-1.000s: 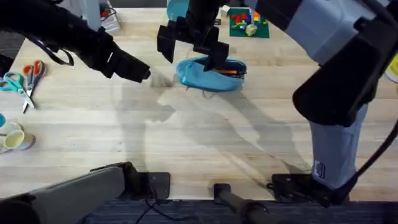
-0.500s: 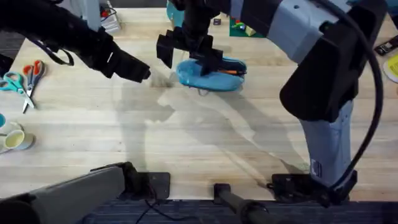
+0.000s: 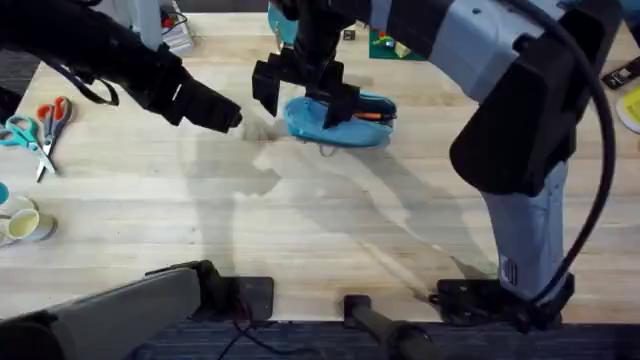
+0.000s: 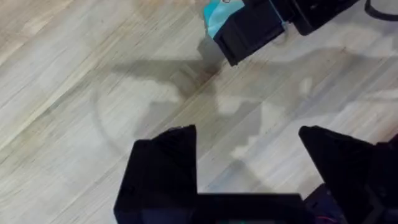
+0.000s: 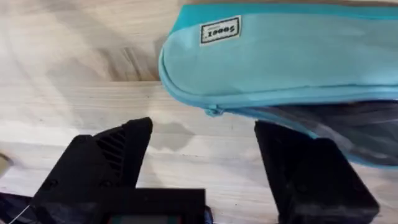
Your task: Unzip the bag, pick up the pens from the table one at a time and place them inside, then zip the bag closed.
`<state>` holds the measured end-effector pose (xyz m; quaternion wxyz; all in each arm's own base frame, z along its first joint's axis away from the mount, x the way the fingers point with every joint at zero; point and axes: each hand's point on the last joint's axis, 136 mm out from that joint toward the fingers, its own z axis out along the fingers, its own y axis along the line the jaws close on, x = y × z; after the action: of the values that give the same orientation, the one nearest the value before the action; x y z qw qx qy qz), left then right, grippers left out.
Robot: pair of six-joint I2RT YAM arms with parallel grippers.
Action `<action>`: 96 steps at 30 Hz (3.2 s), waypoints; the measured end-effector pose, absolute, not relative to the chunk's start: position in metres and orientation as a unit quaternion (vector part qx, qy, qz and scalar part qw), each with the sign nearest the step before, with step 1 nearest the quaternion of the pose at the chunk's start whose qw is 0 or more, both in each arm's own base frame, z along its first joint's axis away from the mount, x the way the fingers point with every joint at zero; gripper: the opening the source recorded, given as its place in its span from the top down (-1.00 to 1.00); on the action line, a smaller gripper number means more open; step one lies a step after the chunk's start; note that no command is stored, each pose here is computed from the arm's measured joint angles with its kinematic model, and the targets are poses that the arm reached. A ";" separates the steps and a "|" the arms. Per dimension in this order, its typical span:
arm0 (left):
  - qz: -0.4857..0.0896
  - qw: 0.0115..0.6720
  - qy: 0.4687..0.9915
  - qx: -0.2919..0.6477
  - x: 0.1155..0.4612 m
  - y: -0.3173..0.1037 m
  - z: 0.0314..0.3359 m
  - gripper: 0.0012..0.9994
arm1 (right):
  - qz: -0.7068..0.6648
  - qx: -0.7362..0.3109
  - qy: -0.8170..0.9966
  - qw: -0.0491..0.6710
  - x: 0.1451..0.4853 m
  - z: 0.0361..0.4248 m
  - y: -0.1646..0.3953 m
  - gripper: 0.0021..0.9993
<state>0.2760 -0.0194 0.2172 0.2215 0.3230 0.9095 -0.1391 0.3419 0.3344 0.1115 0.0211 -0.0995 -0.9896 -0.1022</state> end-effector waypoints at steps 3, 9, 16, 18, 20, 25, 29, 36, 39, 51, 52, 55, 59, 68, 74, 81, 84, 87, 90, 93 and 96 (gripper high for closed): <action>-0.139 0.222 0.910 0.323 0.276 -0.019 0.217 -0.99 | -0.097 -0.104 -0.990 0.008 0.347 0.111 0.333 -1.00; -0.139 0.222 0.909 0.323 0.276 -0.019 0.217 -0.99 | -0.111 -0.108 -0.988 0.023 0.341 0.112 0.339 -1.00; -0.139 0.222 0.909 0.323 0.276 -0.019 0.217 -0.99 | -0.107 -0.103 -0.989 0.026 0.330 0.112 0.348 -1.00; -0.139 0.221 0.910 0.323 0.276 -0.019 0.217 -0.99 | -0.100 -0.102 -0.990 0.020 0.331 0.111 0.348 -1.00; -0.139 0.222 0.910 0.323 0.276 -0.019 0.217 -0.99 | -0.092 -0.103 -0.990 0.010 0.333 0.111 0.345 -1.00; -0.139 0.222 0.909 0.323 0.276 -0.019 0.217 -0.99 | -0.072 -0.109 -0.991 -0.019 0.343 0.110 0.337 -1.00; -0.139 0.222 0.910 0.323 0.276 -0.019 0.217 -0.99 | -0.068 -0.114 -0.990 -0.042 0.352 0.110 0.336 -1.00; -0.139 0.221 0.910 0.323 0.276 -0.019 0.217 -0.99 | -0.071 -0.120 -0.988 -0.060 0.360 0.111 0.338 -0.99; -0.139 0.222 0.910 0.323 0.276 -0.019 0.217 -0.99 | -0.071 -0.120 -0.988 -0.060 0.360 0.111 0.338 -0.96; -0.139 0.222 0.910 0.323 0.276 -0.019 0.217 -0.99 | -0.067 -0.120 -0.989 -0.059 0.360 0.109 0.337 -0.72; -0.139 0.222 0.909 0.323 0.276 -0.019 0.217 -0.99 | -0.066 -0.120 -0.989 -0.059 0.360 0.109 0.336 -0.68; -0.139 0.222 0.909 0.323 0.276 -0.019 0.217 -0.99 | -0.066 -0.120 -0.989 -0.058 0.360 0.108 0.337 -0.56; -0.139 0.222 0.910 0.323 0.276 -0.019 0.217 -0.99 | -0.065 -0.120 -0.989 -0.058 0.360 0.108 0.336 -0.44; -0.139 0.222 0.909 0.323 0.276 -0.019 0.217 -0.99 | -0.065 -0.112 -0.990 -0.059 0.360 0.108 0.336 0.11; -0.139 0.221 0.910 0.323 0.276 -0.019 0.217 -0.99 | -0.055 -0.107 -0.991 -0.053 0.360 0.097 0.336 0.92; -0.139 0.222 0.910 0.323 0.276 -0.019 0.217 -0.99 | -0.048 -0.105 -0.992 -0.047 0.360 0.089 0.336 0.93; -0.139 0.222 0.910 0.323 0.276 -0.019 0.217 -0.99 | -0.048 -0.105 -0.992 -0.047 0.359 0.089 0.336 0.94; -0.139 0.222 0.910 0.323 0.276 -0.019 0.217 -0.99 | -0.044 -0.105 -0.993 -0.043 0.358 0.088 0.334 0.94; -0.139 0.222 0.909 0.323 0.276 -0.019 0.217 -0.99 | -0.041 -0.100 -0.993 -0.041 0.356 0.088 0.333 0.94; -0.139 0.222 0.909 0.323 0.276 -0.019 0.217 -0.99 | -0.039 -0.091 -0.994 -0.040 0.355 0.088 0.332 0.94; -0.139 0.221 0.910 0.323 0.276 -0.019 0.217 -0.99 | -0.034 -0.087 -0.995 -0.044 0.356 0.088 0.330 0.94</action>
<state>0.2760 -0.0194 0.2171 0.2215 0.3229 0.9096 -0.1392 0.3564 0.3300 0.0881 -0.0442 -0.0873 -0.9946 -0.0337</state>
